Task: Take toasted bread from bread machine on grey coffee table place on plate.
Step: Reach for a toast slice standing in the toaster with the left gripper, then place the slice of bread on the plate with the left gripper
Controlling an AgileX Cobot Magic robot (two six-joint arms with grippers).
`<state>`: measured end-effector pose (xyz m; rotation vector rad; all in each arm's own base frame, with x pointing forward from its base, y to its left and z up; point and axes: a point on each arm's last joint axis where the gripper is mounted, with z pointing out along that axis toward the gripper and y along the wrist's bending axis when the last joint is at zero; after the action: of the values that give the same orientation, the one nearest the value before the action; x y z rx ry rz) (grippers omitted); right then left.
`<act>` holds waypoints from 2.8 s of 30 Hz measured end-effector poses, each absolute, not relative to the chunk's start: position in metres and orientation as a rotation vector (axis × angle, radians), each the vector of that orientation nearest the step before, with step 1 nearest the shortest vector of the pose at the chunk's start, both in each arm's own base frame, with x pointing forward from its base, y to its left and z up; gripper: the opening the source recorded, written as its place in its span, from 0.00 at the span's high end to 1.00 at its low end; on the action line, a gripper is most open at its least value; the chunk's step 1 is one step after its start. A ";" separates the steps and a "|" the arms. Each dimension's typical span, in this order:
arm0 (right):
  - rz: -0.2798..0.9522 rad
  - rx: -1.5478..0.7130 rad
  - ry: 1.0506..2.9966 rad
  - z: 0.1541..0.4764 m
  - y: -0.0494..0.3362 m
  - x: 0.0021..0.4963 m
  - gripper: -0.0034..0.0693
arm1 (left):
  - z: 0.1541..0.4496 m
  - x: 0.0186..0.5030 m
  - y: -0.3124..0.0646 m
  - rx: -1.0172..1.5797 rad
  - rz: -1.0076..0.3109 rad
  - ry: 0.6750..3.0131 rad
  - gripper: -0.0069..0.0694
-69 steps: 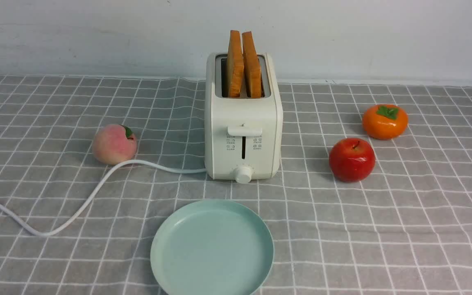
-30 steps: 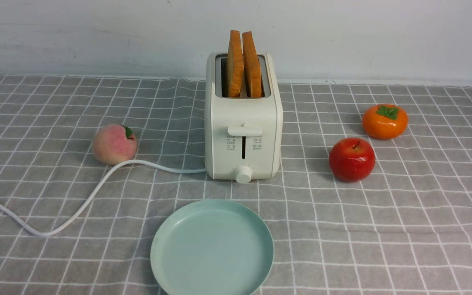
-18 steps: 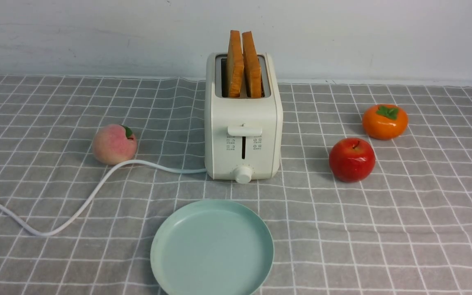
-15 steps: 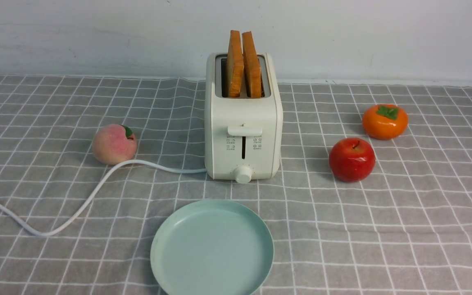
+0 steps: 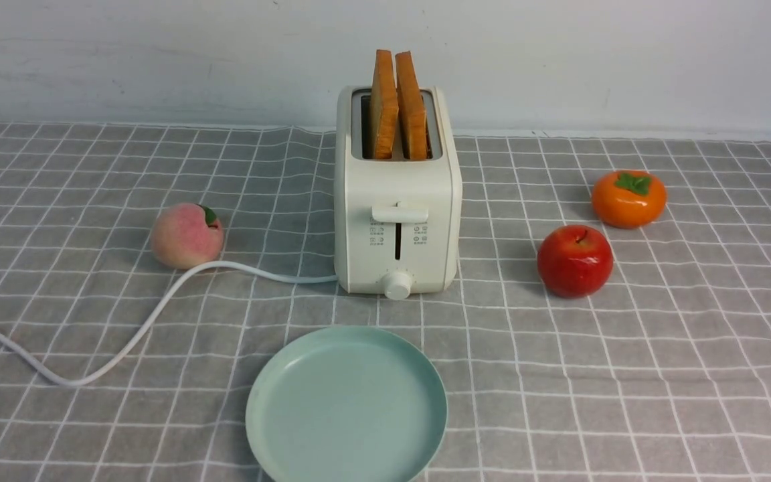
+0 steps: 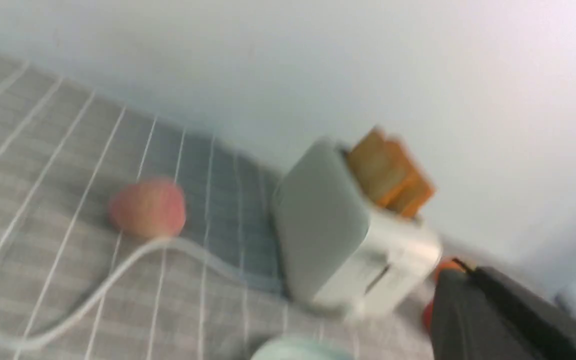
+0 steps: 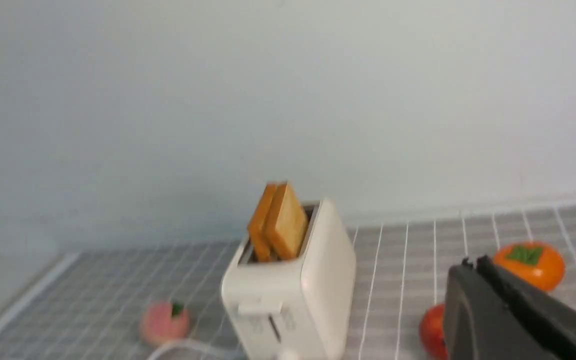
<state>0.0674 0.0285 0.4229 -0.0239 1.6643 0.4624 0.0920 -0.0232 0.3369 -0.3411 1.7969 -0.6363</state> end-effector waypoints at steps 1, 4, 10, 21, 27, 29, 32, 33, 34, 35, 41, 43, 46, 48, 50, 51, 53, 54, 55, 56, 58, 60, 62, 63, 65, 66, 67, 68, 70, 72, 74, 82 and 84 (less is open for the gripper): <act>0.479 -0.058 1.759 0.426 0.032 0.078 0.97 | 0.334 0.105 -0.027 -0.341 -0.631 1.924 0.93; 0.500 -0.108 1.937 0.420 0.035 0.097 0.97 | 0.328 0.126 -0.032 -0.327 -0.613 2.126 0.93; 0.502 -0.188 2.213 0.390 0.037 0.125 0.96 | 0.349 0.186 -0.049 -0.153 -0.678 2.297 0.93; 0.540 -0.185 2.216 0.387 0.039 0.125 0.95 | 0.405 0.268 -0.112 0.143 -0.779 2.190 0.93; 0.561 -0.182 2.211 0.388 0.041 0.125 0.95 | 0.396 0.329 -0.147 0.157 -0.683 2.130 0.93; 0.561 -0.182 2.211 0.388 0.041 0.125 0.95 | 0.390 0.351 -0.155 0.171 -0.651 2.120 0.93; 0.562 -0.182 2.212 0.387 0.041 0.125 0.94 | 0.382 0.371 -0.162 0.179 -0.629 2.125 0.92; 0.564 -0.181 2.211 0.387 0.041 0.125 0.94 | 0.372 0.388 -0.168 0.183 -0.618 2.135 0.88; 0.566 -0.181 2.211 0.387 0.041 0.125 0.94 | 0.365 0.396 -0.171 0.183 -0.613 2.147 0.84; 0.566 -0.181 2.211 0.387 0.041 0.125 0.94 | 0.365 0.398 -0.171 0.183 -0.614 2.143 0.84; 0.565 -0.179 2.207 0.388 0.041 0.126 0.93 | 0.334 0.433 -0.184 0.173 -0.605 2.172 0.51; 0.564 -0.178 2.206 0.388 0.041 0.126 0.93 | 0.327 0.438 -0.186 0.164 -0.611 2.178 0.40; 0.562 -0.175 2.198 0.388 0.041 0.126 0.93 | 0.318 0.445 -0.188 0.149 -0.610 2.171 0.31; 0.561 -0.173 2.194 0.389 0.040 0.126 0.93 | 0.315 0.447 -0.189 0.140 -0.610 2.163 0.29; 0.561 -0.172 2.193 0.389 0.040 0.126 0.93 | 0.311 0.451 -0.189 0.130 -0.607 2.152 0.30; 0.560 -0.172 2.193 0.389 0.040 0.127 0.92 | 0.310 0.452 -0.189 0.124 -0.606 2.143 0.30; 0.560 -0.171 2.192 0.389 0.040 0.127 0.92 | 0.308 0.455 -0.190 0.116 -0.602 2.126 0.33; 0.560 -0.171 2.192 0.389 0.040 0.127 0.92 | 0.306 0.457 -0.190 0.111 -0.600 2.119 0.34; 0.560 -0.171 2.191 0.389 0.040 0.127 0.92 | 0.306 0.457 -0.190 0.110 -0.600 2.116 0.35; 0.560 -0.171 2.191 0.389 0.040 0.127 0.92 | 0.305 0.458 -0.190 0.107 -0.598 2.112 0.37; 0.560 -0.171 2.190 0.389 0.040 0.127 0.92 | 0.301 0.461 -0.190 0.102 -0.594 2.106 0.48; 0.559 -0.170 2.190 0.389 0.040 0.127 0.92 | 0.300 0.461 -0.190 0.100 -0.593 2.103 0.58; 0.559 -0.170 2.189 0.389 0.040 0.127 0.91 | 0.301 0.461 -0.190 0.099 -0.593 2.099 0.75; 0.559 -0.170 2.189 0.389 0.040 0.127 0.91 | 0.303 0.460 -0.190 0.106 -0.588 2.096 0.79; 0.559 -0.170 2.189 0.389 0.040 0.127 0.91 | 0.308 0.458 -0.189 0.132 -0.572 2.090 0.80; 0.559 -0.170 2.189 0.389 0.040 0.127 0.91 | 0.312 0.456 -0.188 0.155 -0.554 2.084 0.79; 0.559 -0.170 2.189 0.389 0.040 0.127 0.91 | 0.319 0.453 -0.186 0.181 -0.536 2.075 0.79; 0.559 -0.169 2.188 0.389 0.040 0.127 0.91 | 0.334 0.446 -0.183 0.207 -0.518 2.051 0.78; 0.559 -0.169 2.187 0.389 0.040 0.127 0.91 | 0.350 0.439 -0.180 0.225 -0.504 2.025 0.78; 0.555 -0.165 2.178 0.390 0.040 0.128 0.91 | 0.379 0.423 -0.173 0.247 -0.487 1.981 0.78; 0.553 -0.161 2.170 0.390 0.040 0.128 0.91 | 0.414 0.400 -0.162 0.253 -0.476 1.937 0.78; 0.559 -0.158 2.166 0.391 0.040 0.128 0.90 | 0.481 0.306 -0.121 0.199 -0.473 2.006 0.78; 0.562 -0.158 2.166 0.391 0.040 0.128 0.90 | 0.469 0.298 -0.118 0.180 -0.481 2.057 0.78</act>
<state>0.1282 0.0402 0.3907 -0.1578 2.1659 0.5617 0.2980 -0.1185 0.4686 0.1797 2.0573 -0.4811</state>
